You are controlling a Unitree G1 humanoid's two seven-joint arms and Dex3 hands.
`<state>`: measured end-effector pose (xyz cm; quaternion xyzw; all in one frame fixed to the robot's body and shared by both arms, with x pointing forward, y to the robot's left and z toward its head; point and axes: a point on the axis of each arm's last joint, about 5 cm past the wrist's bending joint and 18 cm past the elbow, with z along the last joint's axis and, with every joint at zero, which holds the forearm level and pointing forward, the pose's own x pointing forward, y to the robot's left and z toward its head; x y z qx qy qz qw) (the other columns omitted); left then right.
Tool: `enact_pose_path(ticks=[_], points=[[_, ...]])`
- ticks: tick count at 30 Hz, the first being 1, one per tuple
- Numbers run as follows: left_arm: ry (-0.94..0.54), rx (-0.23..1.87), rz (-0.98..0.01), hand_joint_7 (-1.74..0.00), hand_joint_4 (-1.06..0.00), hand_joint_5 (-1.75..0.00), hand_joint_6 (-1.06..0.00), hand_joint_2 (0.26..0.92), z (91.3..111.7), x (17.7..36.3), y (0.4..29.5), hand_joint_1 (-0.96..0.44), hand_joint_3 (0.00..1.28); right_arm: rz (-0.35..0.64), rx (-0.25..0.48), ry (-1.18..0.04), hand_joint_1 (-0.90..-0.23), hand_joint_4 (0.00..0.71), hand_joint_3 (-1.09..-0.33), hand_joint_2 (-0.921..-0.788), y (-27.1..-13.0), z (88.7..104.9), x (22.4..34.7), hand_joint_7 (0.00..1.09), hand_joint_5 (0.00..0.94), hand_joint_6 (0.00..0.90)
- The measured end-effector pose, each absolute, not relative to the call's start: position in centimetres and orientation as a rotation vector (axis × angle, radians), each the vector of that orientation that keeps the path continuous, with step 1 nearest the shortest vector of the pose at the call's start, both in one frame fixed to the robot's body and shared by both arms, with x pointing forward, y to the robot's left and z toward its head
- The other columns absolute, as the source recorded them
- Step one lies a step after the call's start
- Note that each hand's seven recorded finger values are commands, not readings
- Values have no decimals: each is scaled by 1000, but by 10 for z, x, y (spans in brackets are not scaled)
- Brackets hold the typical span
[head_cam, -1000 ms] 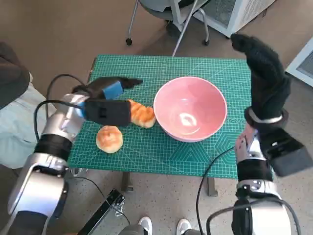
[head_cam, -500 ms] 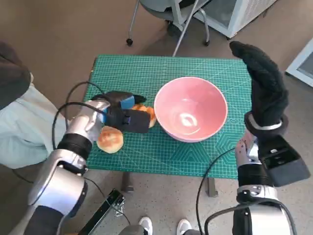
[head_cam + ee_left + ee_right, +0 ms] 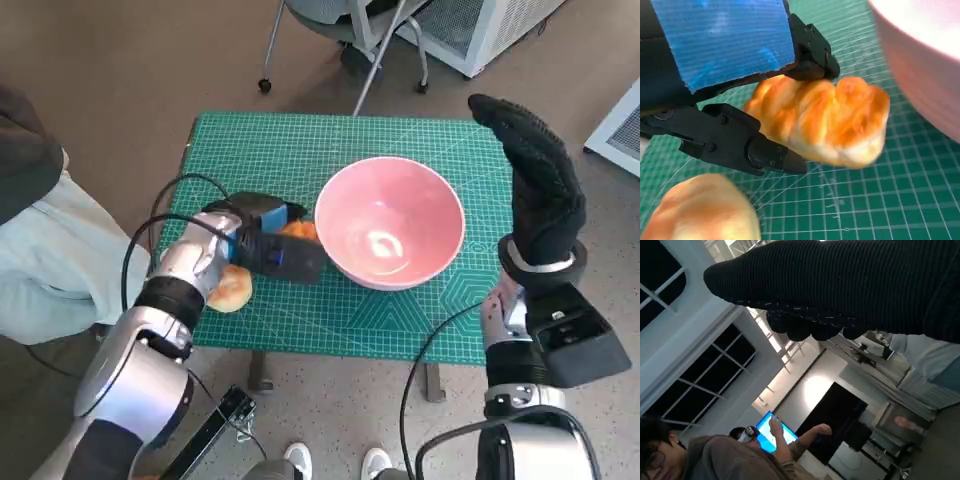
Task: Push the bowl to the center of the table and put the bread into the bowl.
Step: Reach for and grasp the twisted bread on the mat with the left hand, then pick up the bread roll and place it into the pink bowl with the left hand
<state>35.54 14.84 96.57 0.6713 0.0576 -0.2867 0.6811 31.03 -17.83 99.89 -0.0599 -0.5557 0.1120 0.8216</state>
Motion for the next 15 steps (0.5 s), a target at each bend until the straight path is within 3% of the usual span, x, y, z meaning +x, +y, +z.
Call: enact_pose_path(ticks=[3,5,15], points=[[96,1502,-654,-1182,-587,-1113,-613,918,964,354,150,-27,122,234,-126,-1180,-565,345,-715,-921,-179,998,310,837,1,61],[85,1500,-656,-1198,-576,-1180,-621,919,965,354,153,-14,122,231,-124,-1177,-563,345,-716,-921,-179,997,309,838,0,60],[83,1437,-551,-1223,-577,-1226,-628,920,983,357,184,0,118,218,-116,-1167,-568,344,-716,-921,-180,994,308,844,0,54]])
